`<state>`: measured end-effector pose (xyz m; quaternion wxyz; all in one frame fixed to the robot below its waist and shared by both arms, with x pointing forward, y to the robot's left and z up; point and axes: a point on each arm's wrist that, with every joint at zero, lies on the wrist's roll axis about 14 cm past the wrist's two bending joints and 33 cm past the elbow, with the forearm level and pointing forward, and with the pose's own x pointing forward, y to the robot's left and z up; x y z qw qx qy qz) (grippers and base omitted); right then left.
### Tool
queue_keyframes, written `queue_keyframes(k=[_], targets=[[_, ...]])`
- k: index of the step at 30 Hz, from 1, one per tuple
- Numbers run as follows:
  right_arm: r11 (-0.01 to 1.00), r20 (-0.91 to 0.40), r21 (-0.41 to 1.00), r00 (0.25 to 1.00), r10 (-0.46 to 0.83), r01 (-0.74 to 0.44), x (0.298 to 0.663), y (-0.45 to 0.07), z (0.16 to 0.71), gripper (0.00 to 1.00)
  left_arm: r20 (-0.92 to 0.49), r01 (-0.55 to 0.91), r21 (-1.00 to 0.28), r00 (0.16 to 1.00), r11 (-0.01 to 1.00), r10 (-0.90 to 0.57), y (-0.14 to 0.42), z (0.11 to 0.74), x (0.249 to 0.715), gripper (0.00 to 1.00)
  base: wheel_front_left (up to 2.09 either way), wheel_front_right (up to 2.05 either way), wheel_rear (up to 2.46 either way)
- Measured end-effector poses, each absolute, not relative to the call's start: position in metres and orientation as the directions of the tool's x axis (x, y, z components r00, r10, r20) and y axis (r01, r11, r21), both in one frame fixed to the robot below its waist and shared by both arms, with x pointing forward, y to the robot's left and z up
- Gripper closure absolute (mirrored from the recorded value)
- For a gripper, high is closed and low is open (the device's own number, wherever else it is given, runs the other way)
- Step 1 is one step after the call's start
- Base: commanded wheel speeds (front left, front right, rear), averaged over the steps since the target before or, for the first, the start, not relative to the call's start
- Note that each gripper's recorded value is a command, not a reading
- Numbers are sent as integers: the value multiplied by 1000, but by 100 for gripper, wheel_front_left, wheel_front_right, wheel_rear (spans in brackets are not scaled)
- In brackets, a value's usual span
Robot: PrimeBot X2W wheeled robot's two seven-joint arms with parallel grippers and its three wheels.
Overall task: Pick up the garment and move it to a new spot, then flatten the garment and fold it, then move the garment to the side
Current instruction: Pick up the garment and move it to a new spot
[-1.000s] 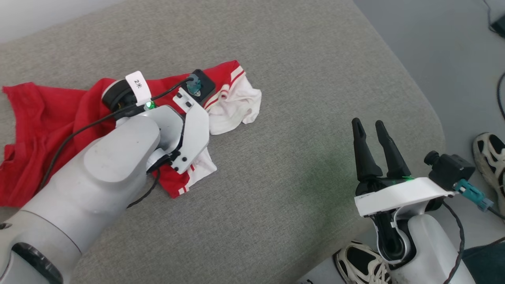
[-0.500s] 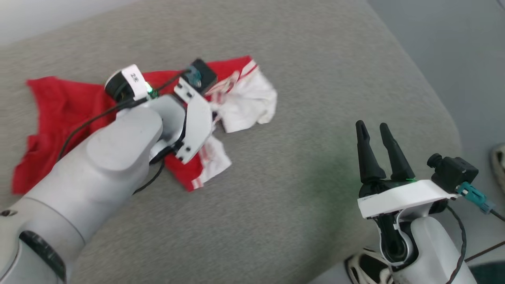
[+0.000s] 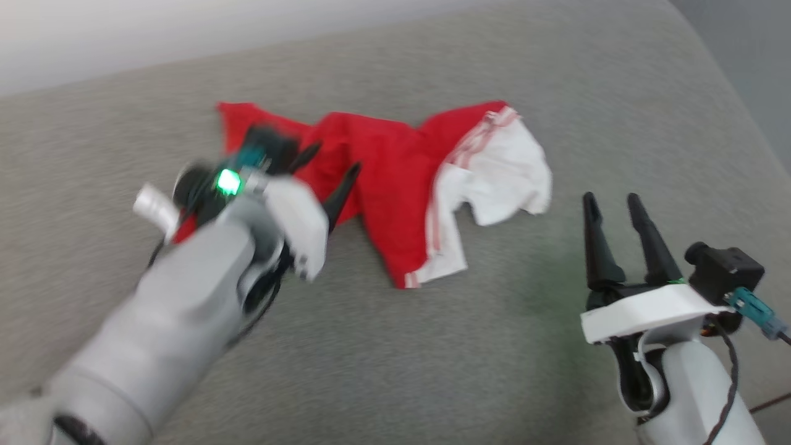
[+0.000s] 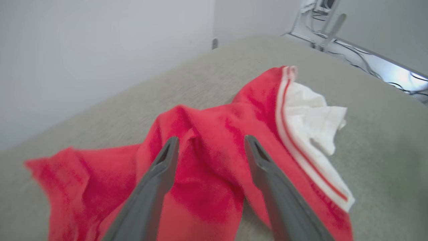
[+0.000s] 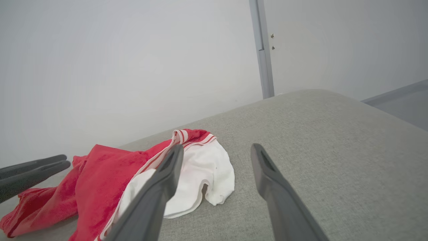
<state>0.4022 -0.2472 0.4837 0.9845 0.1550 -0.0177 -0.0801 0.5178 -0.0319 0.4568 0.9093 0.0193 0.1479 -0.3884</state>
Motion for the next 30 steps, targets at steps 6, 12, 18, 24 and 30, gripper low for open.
queue_keyframes(k=[6, 12, 18, 24, 30], targets=[[961, 22, 260, 994, -103, 94, 415, -238, 486, 0, -324, 486, -186, 790, 854, -521, 55, 421, 487, 0, 0, 0, 0], [974, 11, 219, 999, -52, 48, 420, -231, 481, 0, -268, 267, -245, 905, 932, -330, 122, 434, 466, 0, 0, 0, 0], [979, 16, 206, 1000, 3, -6, 416, -214, 484, 0, -210, 73, -234, 970, 970, -123, 187, 444, 422, 0, 0, 0, 0], [980, 55, 197, 998, 14, -24, 410, -212, 499, 0, -142, -17, -134, 990, 991, -2, 219, 455, 382, 0, 0, 0, 0], [979, 57, 201, 998, -31, 19, 396, -226, 499, 0, -88, -64, -60, 994, 996, 59, 226, 463, 358, 0, 0, 0, 0]])
